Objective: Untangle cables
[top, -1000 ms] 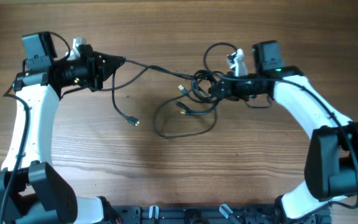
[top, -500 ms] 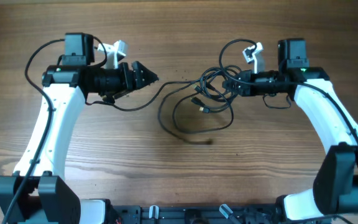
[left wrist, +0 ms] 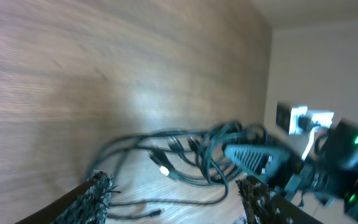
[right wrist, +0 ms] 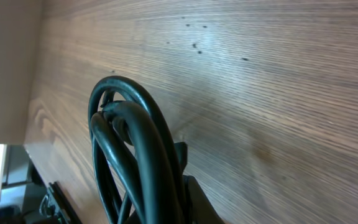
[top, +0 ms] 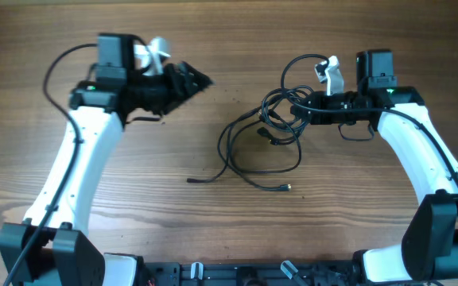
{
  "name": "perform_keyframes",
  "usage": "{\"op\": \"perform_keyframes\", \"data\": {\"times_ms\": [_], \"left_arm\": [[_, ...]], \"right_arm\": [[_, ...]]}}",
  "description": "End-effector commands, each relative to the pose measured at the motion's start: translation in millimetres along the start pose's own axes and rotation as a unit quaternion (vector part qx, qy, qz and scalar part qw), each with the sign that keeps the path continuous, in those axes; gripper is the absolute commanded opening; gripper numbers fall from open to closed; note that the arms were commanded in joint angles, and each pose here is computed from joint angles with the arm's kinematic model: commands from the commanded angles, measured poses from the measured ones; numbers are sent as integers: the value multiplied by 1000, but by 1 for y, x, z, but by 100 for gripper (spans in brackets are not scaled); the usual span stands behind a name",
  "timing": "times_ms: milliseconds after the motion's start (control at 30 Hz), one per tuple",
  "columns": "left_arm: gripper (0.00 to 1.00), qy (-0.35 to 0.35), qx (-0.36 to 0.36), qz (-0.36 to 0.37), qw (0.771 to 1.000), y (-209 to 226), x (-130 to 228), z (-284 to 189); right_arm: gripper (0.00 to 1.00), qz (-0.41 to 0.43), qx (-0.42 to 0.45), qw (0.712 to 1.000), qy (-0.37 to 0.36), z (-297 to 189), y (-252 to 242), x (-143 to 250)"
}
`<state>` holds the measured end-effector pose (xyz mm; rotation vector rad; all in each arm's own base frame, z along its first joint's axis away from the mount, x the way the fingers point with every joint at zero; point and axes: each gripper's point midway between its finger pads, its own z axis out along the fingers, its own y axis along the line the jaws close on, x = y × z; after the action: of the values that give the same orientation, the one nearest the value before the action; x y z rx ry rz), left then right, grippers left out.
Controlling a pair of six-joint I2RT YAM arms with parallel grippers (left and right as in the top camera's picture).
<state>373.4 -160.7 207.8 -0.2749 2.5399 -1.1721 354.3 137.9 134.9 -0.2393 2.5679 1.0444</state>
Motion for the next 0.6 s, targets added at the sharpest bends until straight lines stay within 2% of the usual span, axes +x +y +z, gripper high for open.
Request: {"op": "perform_keyframes", "data": {"times_ms": [0, 67, 167, 367, 567], "left_arm": [[64, 36, -2, -32, 999, -26, 25, 40], [57, 51, -12, -78, 996, -27, 35, 63], [42, 70, -25, -135, 988, -20, 44, 92], [40, 103, -35, -127, 986, -16, 66, 129], [37, 101, -29, -111, 988, -23, 70, 137]], "right_arm": [[4, -21, -44, 999, -8, -1, 36, -8], [4, -12, -47, 999, -8, 1, 40, -8], [4, 6, -49, 999, -12, 2, 41, -11], [4, 4, -56, 998, -9, 2, 44, -10], [5, 3, -58, 998, -9, 2, 45, -10]]}}
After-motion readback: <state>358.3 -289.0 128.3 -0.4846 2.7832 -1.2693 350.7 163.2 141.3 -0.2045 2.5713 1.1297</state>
